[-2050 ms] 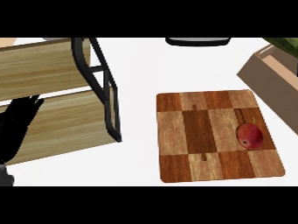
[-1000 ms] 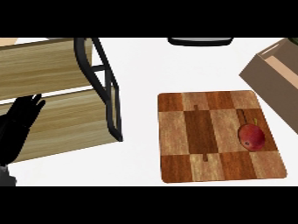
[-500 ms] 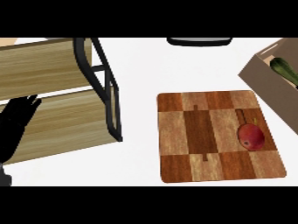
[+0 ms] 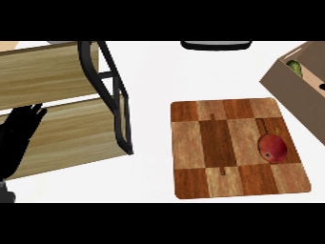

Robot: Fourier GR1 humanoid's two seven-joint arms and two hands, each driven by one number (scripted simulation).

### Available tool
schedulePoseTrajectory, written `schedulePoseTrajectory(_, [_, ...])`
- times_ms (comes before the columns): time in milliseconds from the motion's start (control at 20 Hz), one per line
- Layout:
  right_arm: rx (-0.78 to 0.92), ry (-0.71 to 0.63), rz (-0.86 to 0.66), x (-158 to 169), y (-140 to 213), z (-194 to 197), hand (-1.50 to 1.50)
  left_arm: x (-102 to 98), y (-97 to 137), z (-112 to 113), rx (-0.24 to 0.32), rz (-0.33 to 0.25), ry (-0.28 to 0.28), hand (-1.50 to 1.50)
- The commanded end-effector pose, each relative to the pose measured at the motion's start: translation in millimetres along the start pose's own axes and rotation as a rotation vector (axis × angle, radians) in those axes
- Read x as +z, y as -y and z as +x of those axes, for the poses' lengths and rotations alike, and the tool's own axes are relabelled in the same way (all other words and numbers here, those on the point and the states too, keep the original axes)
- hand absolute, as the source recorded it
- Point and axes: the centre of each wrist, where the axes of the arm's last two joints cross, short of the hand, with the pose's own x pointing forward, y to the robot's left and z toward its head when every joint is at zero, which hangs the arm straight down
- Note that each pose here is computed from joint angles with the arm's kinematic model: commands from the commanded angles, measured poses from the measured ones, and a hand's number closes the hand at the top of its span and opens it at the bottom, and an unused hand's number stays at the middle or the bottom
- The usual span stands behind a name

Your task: Pick the squash from the cutting board and place it in the cardboard box

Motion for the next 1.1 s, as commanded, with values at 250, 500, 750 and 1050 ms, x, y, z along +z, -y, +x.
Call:
schedulePoseTrajectory(250, [-0.304,-0.035,-0.179,4,85,-43,-1.50,-6,-3,-3,0.006,0.001,0.003,0.00])
schedulePoseTrajectory(500, [-0.378,-0.077,-0.213,25,119,-86,-1.50,-1,1,-11,0.007,-0.012,0.007,0.00])
schedulePoseTrajectory(750, [-0.358,-0.044,-0.168,36,156,-99,-1.50,1,1,-3,0.010,0.001,0.007,0.00])
schedulePoseTrajectory(1050, [-0.366,-0.021,-0.157,47,170,-119,-1.50,-2,-7,5,0.005,-0.003,-0.014,0.00])
